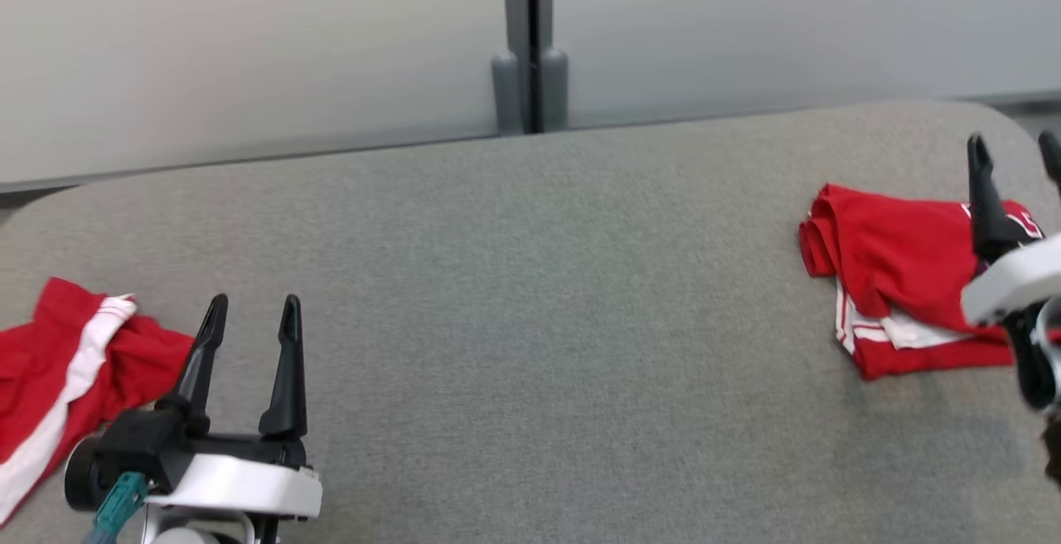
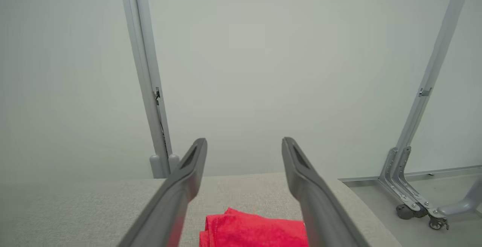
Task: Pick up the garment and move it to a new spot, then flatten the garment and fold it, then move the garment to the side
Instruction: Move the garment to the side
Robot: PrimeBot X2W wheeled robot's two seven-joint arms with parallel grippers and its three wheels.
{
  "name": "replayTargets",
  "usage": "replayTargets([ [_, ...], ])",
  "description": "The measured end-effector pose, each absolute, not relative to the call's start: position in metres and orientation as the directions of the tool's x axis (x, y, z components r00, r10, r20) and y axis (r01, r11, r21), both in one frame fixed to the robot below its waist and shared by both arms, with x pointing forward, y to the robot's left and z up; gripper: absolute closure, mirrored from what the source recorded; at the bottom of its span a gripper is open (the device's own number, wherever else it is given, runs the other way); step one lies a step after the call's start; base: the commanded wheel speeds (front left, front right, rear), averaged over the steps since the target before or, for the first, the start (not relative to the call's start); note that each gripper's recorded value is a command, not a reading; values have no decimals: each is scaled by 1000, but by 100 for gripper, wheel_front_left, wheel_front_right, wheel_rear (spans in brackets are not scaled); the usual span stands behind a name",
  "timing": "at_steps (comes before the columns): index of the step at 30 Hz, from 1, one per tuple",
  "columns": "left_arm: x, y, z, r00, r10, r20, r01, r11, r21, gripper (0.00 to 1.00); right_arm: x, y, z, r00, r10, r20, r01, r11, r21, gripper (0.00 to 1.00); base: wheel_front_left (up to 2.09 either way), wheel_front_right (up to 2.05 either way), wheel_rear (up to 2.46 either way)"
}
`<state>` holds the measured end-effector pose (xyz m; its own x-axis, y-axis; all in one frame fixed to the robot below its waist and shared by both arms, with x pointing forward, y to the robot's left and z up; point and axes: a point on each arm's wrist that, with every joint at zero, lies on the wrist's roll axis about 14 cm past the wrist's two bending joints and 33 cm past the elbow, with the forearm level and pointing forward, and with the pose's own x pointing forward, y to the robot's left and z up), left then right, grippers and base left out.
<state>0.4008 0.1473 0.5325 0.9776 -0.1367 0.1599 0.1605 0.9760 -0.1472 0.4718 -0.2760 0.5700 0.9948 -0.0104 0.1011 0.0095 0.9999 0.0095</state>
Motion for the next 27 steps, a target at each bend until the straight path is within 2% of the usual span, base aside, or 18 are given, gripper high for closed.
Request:
replayTargets([
  [7, 362, 180, 538, 985, -27, 171, 53, 987, -150, 0, 433, -215, 564, 979, 118, 168, -128, 990, 53, 0, 0, 0, 0],
  [13, 341, 195, 523, 991, 31, 129, -10, 988, -155, 0, 399, -176, 545, 969, 189, 161, -209, 971, 119, 0, 0, 0, 0],
  [19, 336, 192, 517, 993, 37, 114, -19, 987, -157, 0, 376, -166, 530, 970, 202, 137, -222, 963, 155, 0, 0, 0, 0],
  [27, 339, 185, 517, 993, 17, 115, 1, 988, -153, 0, 369, -167, 535, 971, 188, 150, -211, 964, 160, 0, 0, 0, 0],
])
